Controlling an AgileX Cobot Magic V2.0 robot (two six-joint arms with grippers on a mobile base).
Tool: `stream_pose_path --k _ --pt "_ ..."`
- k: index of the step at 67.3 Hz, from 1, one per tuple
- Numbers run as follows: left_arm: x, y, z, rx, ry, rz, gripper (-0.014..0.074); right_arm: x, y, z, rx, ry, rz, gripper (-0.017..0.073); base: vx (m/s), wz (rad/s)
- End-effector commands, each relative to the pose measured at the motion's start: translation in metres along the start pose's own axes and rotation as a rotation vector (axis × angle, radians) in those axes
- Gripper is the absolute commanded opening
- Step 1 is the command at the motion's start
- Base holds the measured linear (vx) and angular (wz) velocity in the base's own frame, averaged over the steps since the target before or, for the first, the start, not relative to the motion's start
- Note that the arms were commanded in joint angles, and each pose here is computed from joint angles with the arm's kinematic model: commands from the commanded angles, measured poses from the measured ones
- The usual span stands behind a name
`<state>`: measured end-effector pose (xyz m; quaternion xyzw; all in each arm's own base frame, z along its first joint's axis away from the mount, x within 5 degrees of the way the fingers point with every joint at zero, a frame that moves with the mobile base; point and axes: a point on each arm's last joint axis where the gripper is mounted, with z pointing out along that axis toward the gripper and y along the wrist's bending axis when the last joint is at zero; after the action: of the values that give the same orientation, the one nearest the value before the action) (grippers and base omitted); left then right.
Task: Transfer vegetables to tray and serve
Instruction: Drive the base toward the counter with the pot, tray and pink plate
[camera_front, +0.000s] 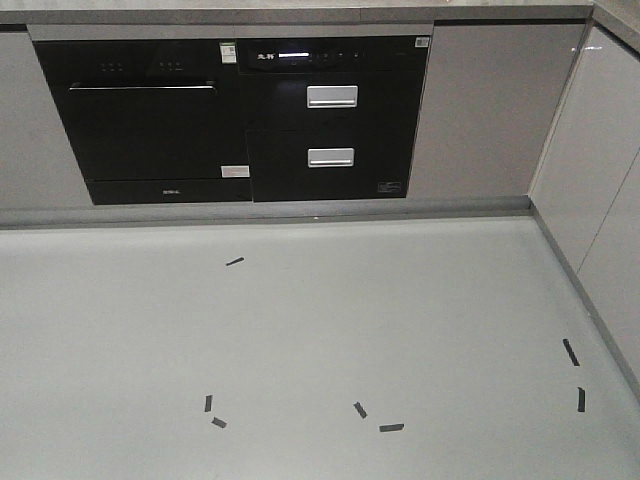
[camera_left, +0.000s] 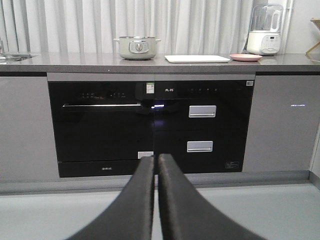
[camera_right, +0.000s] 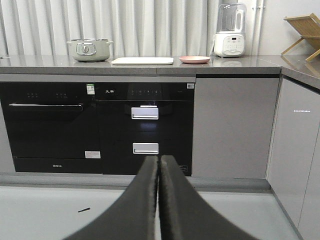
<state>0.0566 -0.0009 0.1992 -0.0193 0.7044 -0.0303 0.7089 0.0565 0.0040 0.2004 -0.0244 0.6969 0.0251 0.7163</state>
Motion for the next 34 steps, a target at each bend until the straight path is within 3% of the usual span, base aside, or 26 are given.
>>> stream_pose_path --k 1,34 --pt "0.0015 0.0000 -0.0002 0.007 -0.064 -0.012 -0.0006 -0.0018 -0.0001 -0.0002 0.002 -0.065 -0.007 -0.0006 0.00 0.00" --pt "0.0015 0.0000 -0.0002 0.007 -0.064 -0.012 -0.0006 -0.0017 -0.0001 -0.0002 0.002 -0.064 -0.007 -0.0006 0.00 0.00"
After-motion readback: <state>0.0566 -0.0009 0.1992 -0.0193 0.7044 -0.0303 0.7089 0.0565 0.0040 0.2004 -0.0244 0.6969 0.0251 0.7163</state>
